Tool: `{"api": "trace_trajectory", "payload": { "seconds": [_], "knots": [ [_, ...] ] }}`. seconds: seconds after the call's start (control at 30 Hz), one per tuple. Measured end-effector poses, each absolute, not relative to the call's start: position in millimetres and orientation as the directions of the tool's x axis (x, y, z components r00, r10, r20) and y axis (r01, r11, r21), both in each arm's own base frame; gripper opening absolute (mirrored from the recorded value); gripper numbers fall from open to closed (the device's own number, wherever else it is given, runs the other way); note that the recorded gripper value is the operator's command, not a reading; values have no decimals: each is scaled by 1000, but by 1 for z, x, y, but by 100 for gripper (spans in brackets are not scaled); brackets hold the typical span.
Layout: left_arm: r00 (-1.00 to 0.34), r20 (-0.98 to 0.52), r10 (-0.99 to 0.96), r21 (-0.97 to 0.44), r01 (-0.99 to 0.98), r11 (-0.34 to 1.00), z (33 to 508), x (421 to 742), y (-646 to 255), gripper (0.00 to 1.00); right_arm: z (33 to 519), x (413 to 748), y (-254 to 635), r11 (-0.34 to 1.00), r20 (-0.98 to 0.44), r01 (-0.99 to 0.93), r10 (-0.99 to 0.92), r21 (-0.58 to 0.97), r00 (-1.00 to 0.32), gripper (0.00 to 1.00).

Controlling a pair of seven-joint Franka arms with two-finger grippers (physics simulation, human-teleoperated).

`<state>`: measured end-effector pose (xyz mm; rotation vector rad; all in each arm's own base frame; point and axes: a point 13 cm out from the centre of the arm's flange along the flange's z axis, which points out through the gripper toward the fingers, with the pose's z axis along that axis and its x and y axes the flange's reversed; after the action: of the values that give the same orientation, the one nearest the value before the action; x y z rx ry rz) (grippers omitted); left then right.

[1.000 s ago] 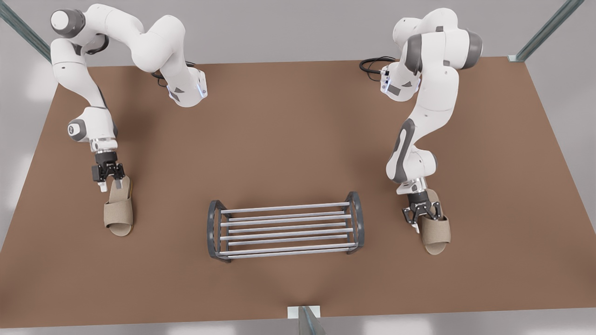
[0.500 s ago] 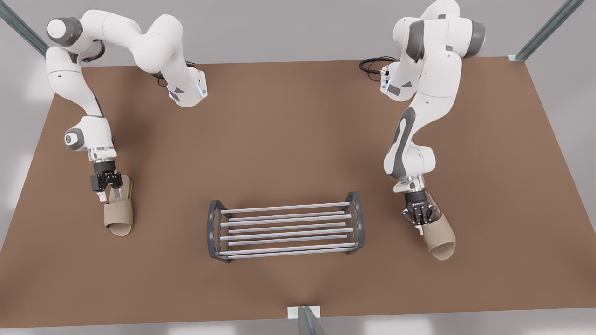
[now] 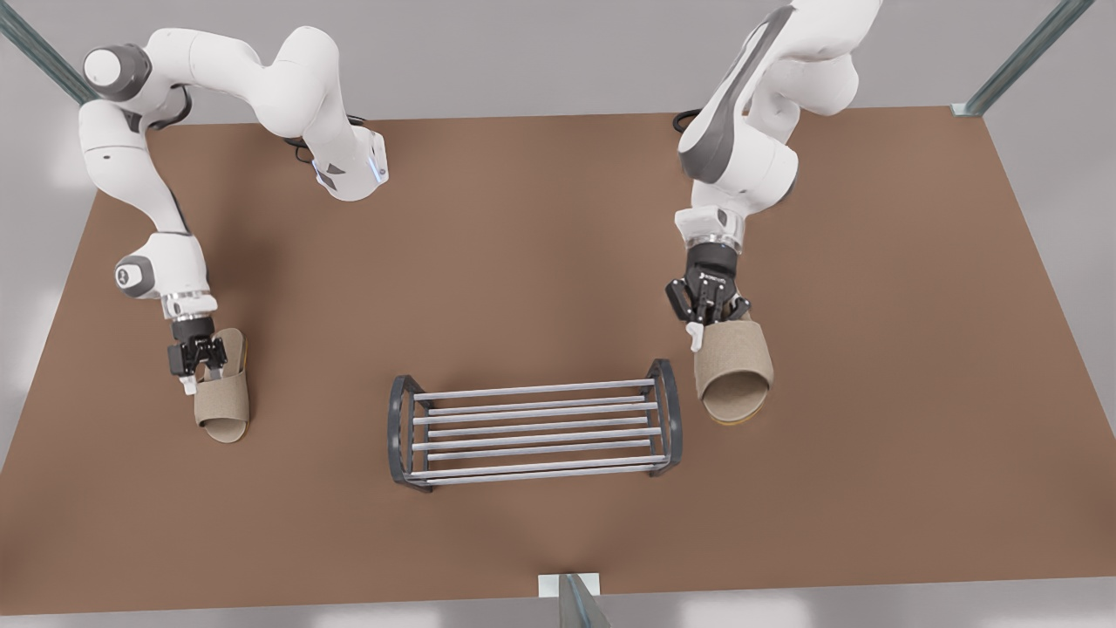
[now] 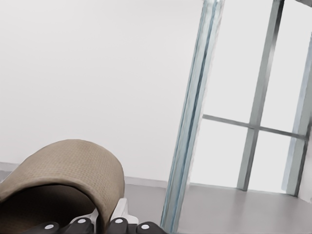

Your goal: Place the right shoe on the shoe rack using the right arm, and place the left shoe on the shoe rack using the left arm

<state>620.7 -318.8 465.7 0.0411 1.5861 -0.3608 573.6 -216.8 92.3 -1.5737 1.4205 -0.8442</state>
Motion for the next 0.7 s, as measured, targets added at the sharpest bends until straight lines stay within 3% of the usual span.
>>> {"api": "trace_trajectory", "payload": {
  "seconds": [0.07,0.2,0.33,0.47,0.53,0.57,0.6,0.7],
  "knots": [
    [-95,-976,-195,-214,281,936,467,606,-335,21,92,578,-215,-17,-47,-429,-989,-903,138,100],
    [-214,-961,-174,-233,289,929,408,601,-380,21,90,585,-211,-19,-48,-428,-988,-904,145,100],
    [-304,-941,-146,-259,376,890,358,553,-488,21,89,594,-207,-31,-39,-428,-987,-903,154,100],
    [-341,-928,-152,-276,353,894,323,557,-510,21,88,606,-207,-44,-26,-427,-987,-903,157,100],
    [-350,-925,-145,-270,340,901,301,566,-516,21,87,610,-205,-49,-23,-426,-987,-903,161,88],
    [-352,-925,-145,-269,334,904,293,571,-520,21,87,611,-204,-50,-22,-426,-986,-903,163,71],
    [-352,-925,-145,-267,329,906,286,577,-523,21,87,612,-203,-50,-22,-426,-986,-903,164,63],
    [-355,-924,-141,-258,308,916,259,595,-526,21,87,614,-199,-54,-22,-426,-985,-903,170,60]
  ]
}}
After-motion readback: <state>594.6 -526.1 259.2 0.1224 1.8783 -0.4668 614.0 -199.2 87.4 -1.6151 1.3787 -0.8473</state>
